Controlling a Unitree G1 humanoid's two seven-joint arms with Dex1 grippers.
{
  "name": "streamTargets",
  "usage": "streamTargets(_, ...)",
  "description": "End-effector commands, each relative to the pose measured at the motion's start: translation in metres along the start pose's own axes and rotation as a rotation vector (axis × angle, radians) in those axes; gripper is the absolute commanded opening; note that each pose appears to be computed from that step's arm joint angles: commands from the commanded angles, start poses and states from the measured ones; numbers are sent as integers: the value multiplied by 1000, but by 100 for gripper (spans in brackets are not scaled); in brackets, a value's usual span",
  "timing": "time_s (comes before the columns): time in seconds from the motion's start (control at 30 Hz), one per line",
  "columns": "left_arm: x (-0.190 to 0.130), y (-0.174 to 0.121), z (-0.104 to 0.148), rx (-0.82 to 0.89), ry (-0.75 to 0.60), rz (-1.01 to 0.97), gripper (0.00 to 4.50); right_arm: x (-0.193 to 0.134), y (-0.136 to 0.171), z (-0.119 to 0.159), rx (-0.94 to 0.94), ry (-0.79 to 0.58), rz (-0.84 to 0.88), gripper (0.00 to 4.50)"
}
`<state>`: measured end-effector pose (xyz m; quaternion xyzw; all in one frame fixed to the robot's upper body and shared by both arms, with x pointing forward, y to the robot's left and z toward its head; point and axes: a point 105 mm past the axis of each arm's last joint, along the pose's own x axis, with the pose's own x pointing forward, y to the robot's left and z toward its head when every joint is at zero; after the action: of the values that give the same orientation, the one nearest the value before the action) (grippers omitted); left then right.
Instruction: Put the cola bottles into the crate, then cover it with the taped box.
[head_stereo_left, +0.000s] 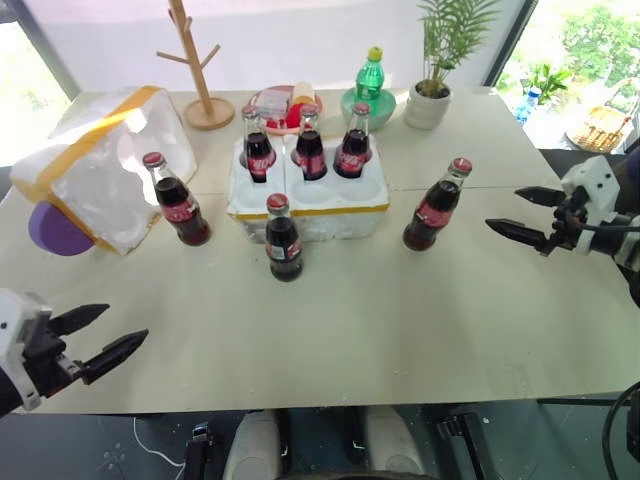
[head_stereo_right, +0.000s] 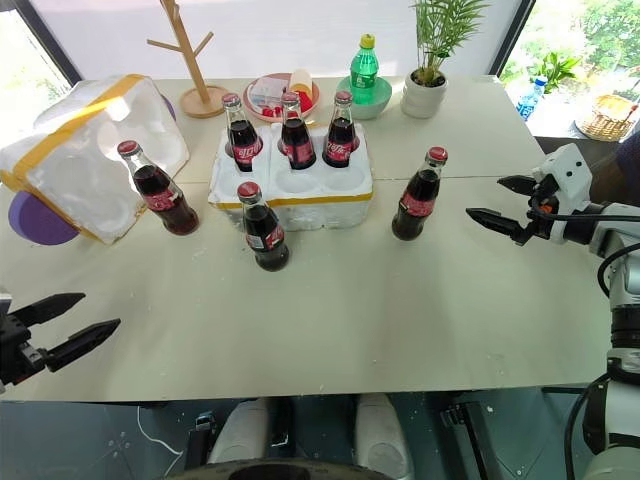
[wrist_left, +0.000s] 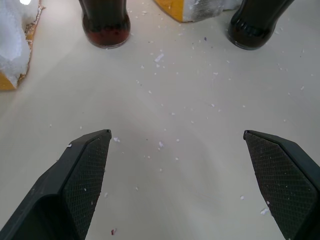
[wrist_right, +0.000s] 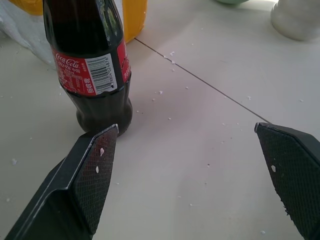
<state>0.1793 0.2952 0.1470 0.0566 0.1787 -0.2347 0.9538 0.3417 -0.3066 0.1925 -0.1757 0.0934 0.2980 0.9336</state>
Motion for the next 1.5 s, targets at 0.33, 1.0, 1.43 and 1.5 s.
streamTargets(0.33, 0, 5, 8, 21, -44, 48, 445, -5, -8, 16, -32, -49, -43, 450)
streamTargets(1.0, 66, 52, 72, 44, -301, 164, 445, -67, 71, 125, 45, -192, 454, 450)
streamTargets(1.43, 132, 66, 99, 111, -325, 111, 445, -75, 134, 155, 12, -257, 647, 450)
streamTargets(1.5, 140, 66, 100, 121, -321, 103, 445, -73, 137, 154, 10, -256, 647, 450)
